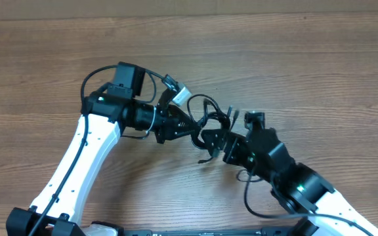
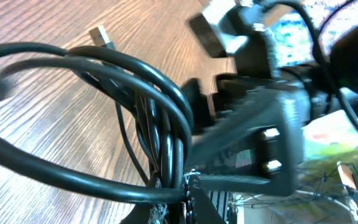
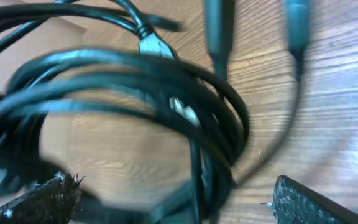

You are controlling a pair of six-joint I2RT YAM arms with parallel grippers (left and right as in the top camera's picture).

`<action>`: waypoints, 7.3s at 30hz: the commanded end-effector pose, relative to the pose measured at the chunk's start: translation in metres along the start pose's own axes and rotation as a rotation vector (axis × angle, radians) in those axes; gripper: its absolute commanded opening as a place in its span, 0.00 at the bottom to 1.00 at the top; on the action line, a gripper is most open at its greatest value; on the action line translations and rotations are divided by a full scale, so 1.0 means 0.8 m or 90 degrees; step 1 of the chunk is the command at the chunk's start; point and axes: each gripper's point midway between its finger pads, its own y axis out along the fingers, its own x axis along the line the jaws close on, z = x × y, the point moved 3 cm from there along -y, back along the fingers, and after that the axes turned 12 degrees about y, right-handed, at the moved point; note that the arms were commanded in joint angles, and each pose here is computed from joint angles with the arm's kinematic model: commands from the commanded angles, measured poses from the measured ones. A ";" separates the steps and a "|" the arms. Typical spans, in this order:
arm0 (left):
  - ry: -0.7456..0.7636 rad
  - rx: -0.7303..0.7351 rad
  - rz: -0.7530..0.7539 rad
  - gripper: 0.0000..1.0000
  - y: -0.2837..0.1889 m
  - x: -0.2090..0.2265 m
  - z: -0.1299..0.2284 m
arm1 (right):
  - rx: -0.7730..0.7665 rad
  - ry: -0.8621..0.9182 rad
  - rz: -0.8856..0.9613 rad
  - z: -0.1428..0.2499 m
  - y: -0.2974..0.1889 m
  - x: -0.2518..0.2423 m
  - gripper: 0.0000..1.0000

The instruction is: Untangle cables

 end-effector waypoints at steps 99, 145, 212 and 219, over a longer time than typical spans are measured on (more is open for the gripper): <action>-0.074 -0.032 0.079 0.04 0.006 -0.033 -0.021 | -0.039 -0.017 -0.052 -0.021 0.020 0.029 0.95; -0.126 -0.079 0.069 0.04 -0.014 -0.017 -0.036 | 0.055 0.444 0.065 0.020 -0.015 -0.016 1.00; -1.080 -0.109 -0.364 1.00 -0.004 0.057 0.034 | -0.150 0.052 0.096 -0.044 0.005 -0.028 0.04; -1.003 -0.144 -0.334 0.81 0.019 0.063 0.004 | -0.106 0.051 0.082 -0.032 0.008 -0.023 0.04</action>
